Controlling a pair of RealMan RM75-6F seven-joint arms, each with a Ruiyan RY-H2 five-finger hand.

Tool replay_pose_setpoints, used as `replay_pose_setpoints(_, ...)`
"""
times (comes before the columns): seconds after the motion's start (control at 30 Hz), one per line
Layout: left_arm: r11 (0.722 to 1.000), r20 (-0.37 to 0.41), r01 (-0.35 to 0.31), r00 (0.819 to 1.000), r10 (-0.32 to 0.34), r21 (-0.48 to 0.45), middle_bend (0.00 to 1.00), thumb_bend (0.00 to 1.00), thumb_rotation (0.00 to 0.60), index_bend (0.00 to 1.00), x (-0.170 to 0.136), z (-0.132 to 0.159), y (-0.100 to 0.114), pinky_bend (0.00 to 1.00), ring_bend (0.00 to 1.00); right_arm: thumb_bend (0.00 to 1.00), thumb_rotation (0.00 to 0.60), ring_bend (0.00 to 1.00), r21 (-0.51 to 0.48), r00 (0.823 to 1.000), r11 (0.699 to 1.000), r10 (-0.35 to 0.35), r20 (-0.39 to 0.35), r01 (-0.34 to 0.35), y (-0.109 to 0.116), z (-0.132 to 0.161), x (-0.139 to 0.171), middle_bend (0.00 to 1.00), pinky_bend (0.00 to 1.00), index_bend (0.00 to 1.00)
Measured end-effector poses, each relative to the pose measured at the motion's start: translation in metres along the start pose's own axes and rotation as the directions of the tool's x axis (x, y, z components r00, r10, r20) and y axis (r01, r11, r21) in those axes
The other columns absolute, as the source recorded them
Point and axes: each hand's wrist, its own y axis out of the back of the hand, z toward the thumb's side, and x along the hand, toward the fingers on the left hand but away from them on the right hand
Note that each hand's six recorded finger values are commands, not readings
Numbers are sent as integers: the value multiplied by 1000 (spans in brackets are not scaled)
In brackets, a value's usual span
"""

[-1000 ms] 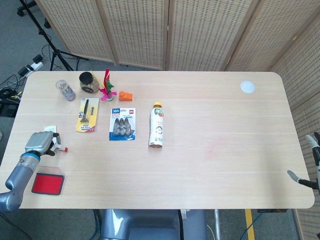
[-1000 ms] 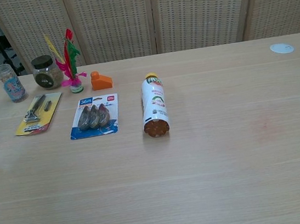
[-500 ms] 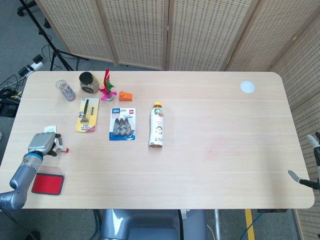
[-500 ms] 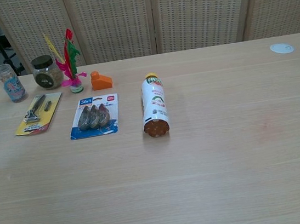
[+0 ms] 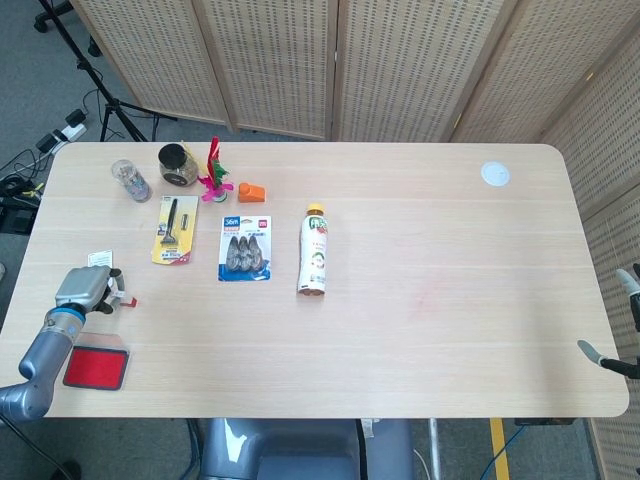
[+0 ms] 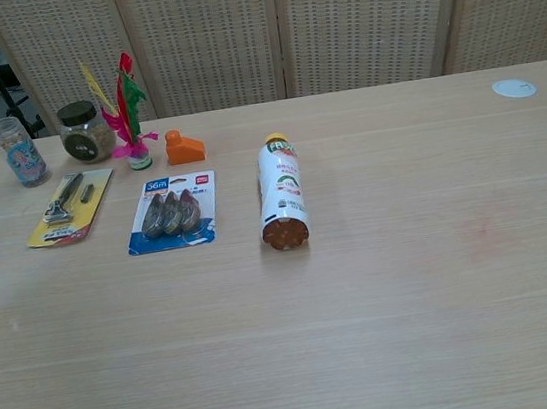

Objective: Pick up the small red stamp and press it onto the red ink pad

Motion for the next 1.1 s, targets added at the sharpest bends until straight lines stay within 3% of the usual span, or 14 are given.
replay_pose_setpoints(0.67,1000,19,4,1000,-4,18,1000,322,600,434,-9,0,2,956,952,0,600,0,-6,1000,1000,-4,2,4,2,-1,0,0,0,0)
replay_pose_setpoints(0.9,1000,33,-27,999,27,4,992,319,600,427,-18,-1,14,953,940,0,600,0,-12,1000,1000,-9,2,9,4,-1,0,0,0,0)
replay_pose_setpoints(0.93,999,37,-34,999,33,4,964,314,600,421,-20,-1,16,950,908,0,600,0,-12,1000,1000,-10,2,10,4,-1,0,0,0,0)
replay_pose_setpoints(1.0,998,47,-57,997,56,6,813,291,600,378,-25,-2,23,883,754,0,600,0,-13,1000,1000,-10,1,10,4,-1,0,0,0,0)
replay_pose_setpoints(1.07,997,60,-82,995,81,3,438,249,600,260,-30,-1,28,641,415,0,600,0,-14,1000,1000,-10,0,10,4,-1,1,0,0,0)
replay_pose_setpoints(1.1,995,68,-102,992,102,-4,298,230,600,214,-34,-1,32,542,297,0,600,0,-15,1000,1000,-10,-1,10,4,-1,1,0,0,0)
